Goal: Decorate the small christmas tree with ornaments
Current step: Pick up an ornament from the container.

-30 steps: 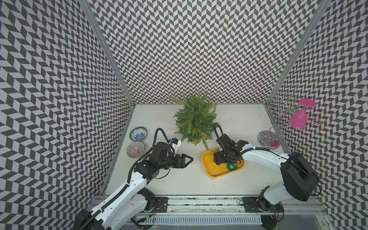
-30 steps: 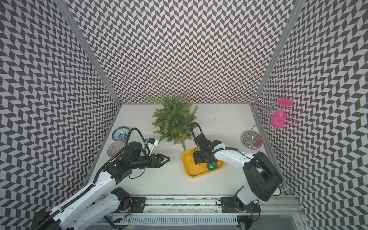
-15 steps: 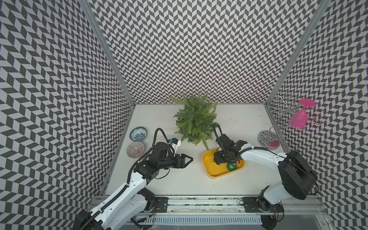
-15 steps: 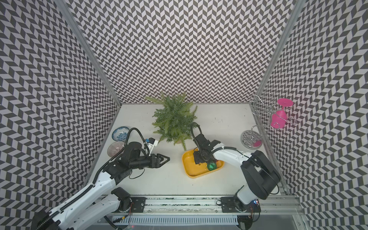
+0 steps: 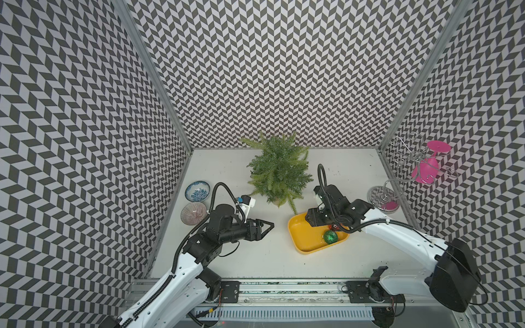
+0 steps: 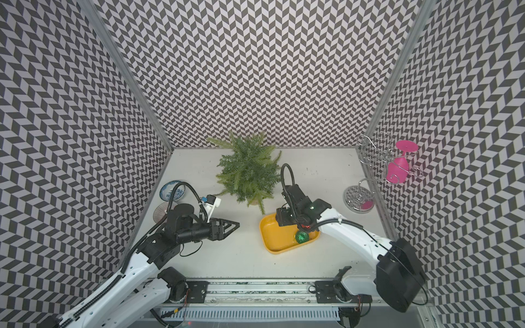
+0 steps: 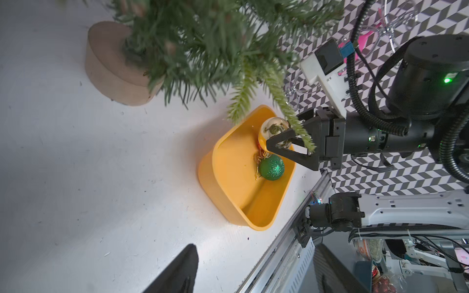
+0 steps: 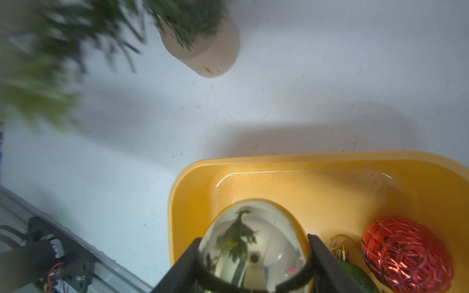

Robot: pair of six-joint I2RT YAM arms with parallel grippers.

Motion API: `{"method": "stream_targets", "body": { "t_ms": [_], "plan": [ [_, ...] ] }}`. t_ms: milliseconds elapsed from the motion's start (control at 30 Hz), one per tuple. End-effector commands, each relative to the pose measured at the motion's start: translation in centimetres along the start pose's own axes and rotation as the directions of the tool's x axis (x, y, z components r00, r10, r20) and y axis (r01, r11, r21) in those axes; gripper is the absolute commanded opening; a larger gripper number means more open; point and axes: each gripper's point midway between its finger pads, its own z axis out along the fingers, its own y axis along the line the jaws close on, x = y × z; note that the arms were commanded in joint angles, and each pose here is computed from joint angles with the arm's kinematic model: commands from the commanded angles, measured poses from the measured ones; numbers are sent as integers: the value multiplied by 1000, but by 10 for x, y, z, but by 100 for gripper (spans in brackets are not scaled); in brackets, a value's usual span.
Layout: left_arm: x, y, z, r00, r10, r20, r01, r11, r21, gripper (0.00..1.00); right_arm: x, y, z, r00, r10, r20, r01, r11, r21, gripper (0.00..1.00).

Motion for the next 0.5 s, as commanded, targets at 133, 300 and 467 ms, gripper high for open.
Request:
{"method": "stream_targets", "body": {
  "t_ms": [133, 300, 467],
  "plan": [
    [-36, -49, -28, 985, 88, 149, -104, 990, 100, 65, -41, 49, -79, 970, 5, 243, 54, 970, -238, 60],
    [-58, -80, -50, 958, 142, 248, -180, 973, 142, 62, -71, 75, -144, 892, 47, 450, 135, 922, -364, 60],
    [-80, -107, -65, 924, 180, 337, -249, 953, 175, 55, -91, 93, -176, 848, 75, 525, 181, 890, -419, 60]
  ]
}}
